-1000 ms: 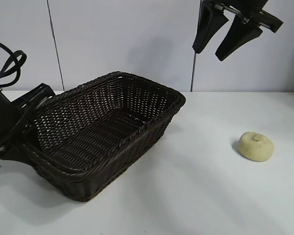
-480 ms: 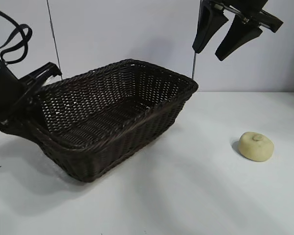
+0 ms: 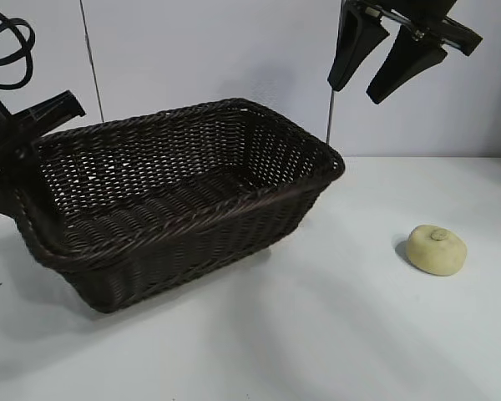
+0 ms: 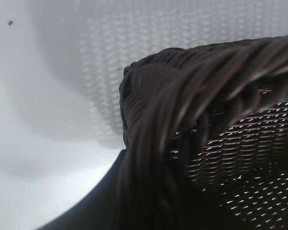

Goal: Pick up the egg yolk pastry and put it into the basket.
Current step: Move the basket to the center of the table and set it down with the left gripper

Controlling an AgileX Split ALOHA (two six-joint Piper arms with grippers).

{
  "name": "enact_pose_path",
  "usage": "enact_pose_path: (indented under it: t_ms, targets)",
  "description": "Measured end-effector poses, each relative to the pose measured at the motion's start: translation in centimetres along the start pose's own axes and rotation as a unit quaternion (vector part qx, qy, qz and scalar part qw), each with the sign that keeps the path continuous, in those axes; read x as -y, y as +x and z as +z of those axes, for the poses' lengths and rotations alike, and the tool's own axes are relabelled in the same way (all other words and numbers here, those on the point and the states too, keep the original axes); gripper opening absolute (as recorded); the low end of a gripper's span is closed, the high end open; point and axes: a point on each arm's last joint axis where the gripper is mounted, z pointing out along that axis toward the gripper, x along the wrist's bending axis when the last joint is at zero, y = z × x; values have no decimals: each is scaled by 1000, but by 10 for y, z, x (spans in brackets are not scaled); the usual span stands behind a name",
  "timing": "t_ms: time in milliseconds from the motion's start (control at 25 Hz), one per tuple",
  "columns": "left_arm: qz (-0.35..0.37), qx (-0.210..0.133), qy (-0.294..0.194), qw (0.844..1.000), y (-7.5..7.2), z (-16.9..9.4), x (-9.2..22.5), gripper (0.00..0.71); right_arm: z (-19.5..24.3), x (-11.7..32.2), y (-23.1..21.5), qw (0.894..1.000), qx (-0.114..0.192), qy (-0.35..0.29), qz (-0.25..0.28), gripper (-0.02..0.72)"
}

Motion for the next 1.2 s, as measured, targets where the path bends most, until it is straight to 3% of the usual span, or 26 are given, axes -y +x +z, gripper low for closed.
enact_pose_path:
  t_ms: [160,400,640,1000,1200]
  targets:
    - [67,3,44,997,-11,10,-12,106,0,0,0,1000,0,0,0,381]
    - [146,18,64,987,-34,11,-37,106,0,0,0,1000,-1,0,0,381]
    - [205,22,88,975,-45,21,-54,106,0,0,0,1000,-1,0,0,381]
    - [272,-16,78,959,-42,22,-63,106,0,0,0,1000,-1,0,0,381]
    - [274,-17,76,959,-41,24,-64,106,0,0,0,1000,-1,0,0,381]
